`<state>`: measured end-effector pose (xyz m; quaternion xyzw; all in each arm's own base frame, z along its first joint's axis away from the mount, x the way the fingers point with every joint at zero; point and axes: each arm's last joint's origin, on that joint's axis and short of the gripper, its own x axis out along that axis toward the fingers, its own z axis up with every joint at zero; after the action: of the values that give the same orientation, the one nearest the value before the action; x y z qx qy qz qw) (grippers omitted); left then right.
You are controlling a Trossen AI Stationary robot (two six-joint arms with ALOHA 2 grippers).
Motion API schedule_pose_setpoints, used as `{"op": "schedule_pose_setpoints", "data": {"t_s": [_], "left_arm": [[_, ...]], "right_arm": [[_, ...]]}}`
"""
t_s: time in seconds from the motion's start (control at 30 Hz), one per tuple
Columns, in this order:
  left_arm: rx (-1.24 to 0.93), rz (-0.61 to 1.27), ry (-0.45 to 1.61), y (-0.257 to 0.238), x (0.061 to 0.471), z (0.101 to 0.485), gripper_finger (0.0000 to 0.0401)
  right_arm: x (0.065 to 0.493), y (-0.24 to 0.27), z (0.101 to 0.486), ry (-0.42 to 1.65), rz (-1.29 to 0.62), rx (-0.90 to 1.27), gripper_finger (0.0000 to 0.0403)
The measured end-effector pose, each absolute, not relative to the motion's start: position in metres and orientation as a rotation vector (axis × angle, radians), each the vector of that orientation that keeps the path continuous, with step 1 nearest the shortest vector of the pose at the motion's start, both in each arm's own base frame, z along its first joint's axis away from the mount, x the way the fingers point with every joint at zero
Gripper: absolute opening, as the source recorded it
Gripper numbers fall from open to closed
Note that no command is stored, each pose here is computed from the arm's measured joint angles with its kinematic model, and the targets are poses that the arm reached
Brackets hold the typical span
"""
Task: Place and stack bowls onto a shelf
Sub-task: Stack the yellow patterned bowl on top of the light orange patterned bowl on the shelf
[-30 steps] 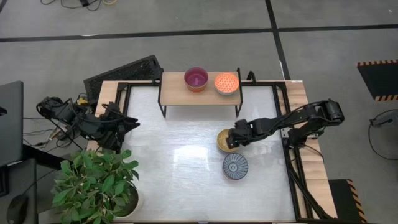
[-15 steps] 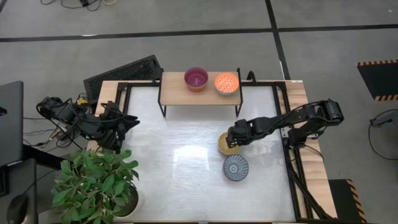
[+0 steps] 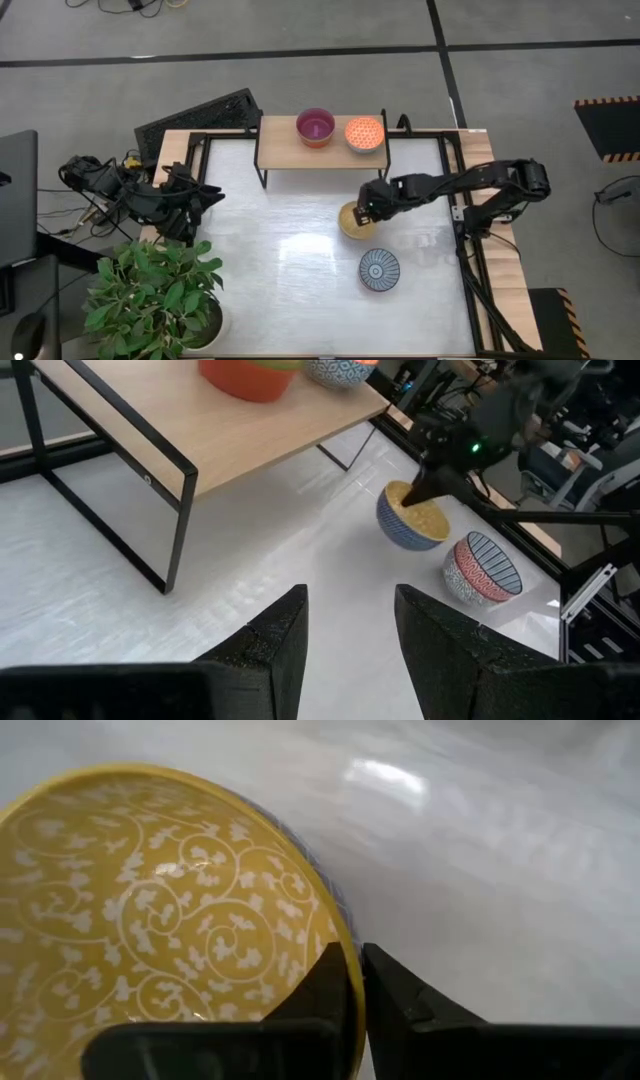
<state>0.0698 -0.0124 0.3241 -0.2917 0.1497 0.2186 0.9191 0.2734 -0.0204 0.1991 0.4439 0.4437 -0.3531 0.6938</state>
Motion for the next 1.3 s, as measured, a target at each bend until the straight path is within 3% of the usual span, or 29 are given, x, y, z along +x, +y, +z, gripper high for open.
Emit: {"op": "schedule_pose_setpoints", "data": {"t_s": [0.33, 0.67, 0.93, 1.3], "left_arm": [[-0.599, 0.449, 0.308, -0.012, 0.070, 0.324, 0.0135], [-0.571, 0.444, 0.315, -0.012, 0.070, 0.324, 0.0135], [-0.558, 0.436, 0.322, -0.013, 0.070, 0.324, 0.0135], [-0.586, 0.506, 0.267, -0.011, 0.069, 0.325, 0.0135]], "right_arm": [[0.292, -0.028, 0.314, 0.964, -0.601, 0.879, 0.0039], [0.272, -0.068, 0.404, 0.756, -0.684, 0.815, 0.0039], [0.257, -0.112, 0.421, 0.633, -0.804, 0.771, 0.0039], [0.233, -0.169, 0.417, 0.639, -0.885, 0.724, 0.0039]]}}
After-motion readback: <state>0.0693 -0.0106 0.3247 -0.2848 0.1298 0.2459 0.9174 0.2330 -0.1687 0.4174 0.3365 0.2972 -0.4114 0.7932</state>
